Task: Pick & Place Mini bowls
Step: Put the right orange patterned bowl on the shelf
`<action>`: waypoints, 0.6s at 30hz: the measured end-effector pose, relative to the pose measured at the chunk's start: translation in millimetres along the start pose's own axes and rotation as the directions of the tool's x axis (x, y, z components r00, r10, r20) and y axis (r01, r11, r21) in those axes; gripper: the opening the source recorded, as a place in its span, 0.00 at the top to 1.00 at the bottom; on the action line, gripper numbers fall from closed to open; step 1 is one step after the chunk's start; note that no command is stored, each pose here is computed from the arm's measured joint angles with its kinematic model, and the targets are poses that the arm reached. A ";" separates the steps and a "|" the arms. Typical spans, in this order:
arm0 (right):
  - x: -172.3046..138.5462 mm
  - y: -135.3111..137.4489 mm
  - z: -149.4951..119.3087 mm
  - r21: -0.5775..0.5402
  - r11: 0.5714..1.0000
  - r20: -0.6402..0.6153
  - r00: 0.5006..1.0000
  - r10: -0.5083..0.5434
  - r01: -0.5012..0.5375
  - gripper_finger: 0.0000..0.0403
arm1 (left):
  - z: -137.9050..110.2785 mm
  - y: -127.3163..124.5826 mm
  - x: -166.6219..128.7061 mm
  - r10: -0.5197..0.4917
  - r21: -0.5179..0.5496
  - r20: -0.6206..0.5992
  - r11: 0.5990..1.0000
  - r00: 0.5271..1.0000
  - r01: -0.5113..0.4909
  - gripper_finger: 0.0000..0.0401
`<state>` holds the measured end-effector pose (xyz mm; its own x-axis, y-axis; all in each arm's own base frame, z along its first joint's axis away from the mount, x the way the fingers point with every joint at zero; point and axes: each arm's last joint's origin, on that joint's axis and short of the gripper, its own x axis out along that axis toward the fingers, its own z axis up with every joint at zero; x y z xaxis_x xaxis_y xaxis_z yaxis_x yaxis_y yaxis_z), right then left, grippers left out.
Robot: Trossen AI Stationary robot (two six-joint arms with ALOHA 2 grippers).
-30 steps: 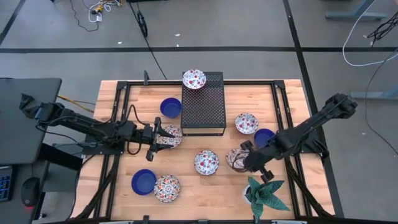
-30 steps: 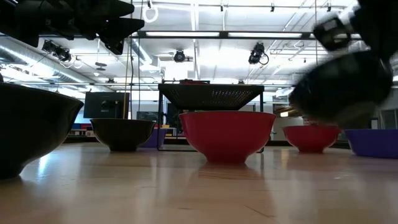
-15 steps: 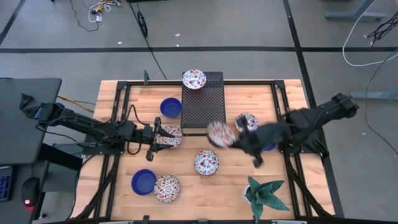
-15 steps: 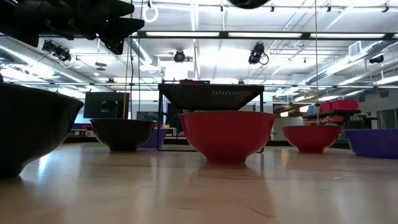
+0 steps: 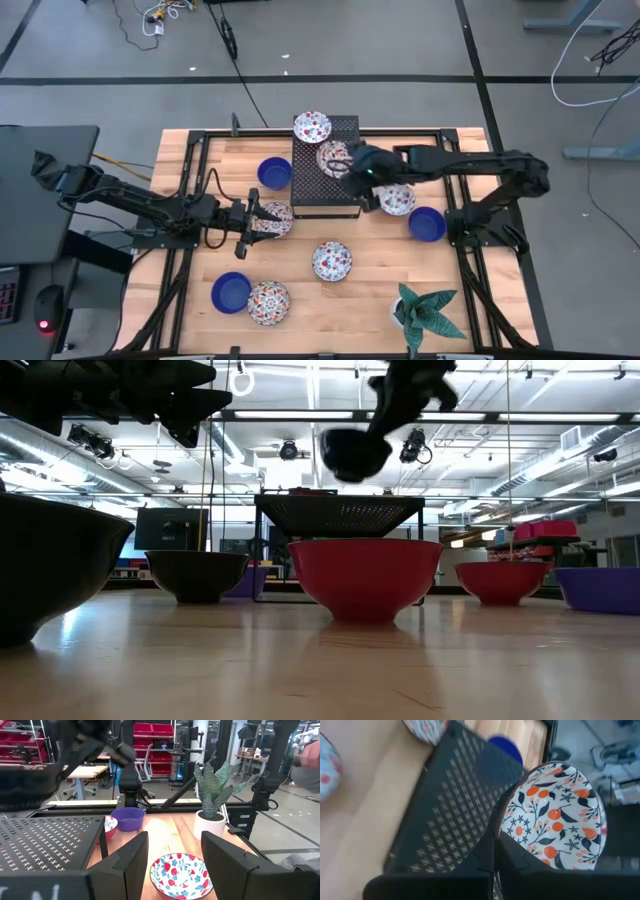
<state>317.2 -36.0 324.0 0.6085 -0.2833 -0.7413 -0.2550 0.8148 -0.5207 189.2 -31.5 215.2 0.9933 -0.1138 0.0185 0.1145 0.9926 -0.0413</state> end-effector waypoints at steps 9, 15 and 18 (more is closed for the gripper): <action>26.0 -14.2 -18.4 0.035 0.999 -0.113 0.993 0.022 -0.018 0.99 | 0.0 0.0 0.0 0.000 0.000 0.000 1.000 1.000 0.000 0.53; 29.5 -19.7 -25.0 0.065 0.998 -0.139 0.990 0.023 -0.014 0.99 | -0.1 0.0 0.0 0.000 0.000 -0.001 1.000 1.000 0.000 0.53; 29.8 -21.7 -27.4 0.088 0.996 -0.147 0.989 0.023 -0.010 0.99 | -0.1 -0.1 0.0 0.000 0.000 -0.002 1.000 1.000 0.000 0.53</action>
<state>320.3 -75.9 301.6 0.4853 -0.3355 -0.8074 -0.1941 0.8591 -0.4737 189.2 -31.6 215.0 0.9933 -0.1141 0.0169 0.1147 0.9925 -0.0412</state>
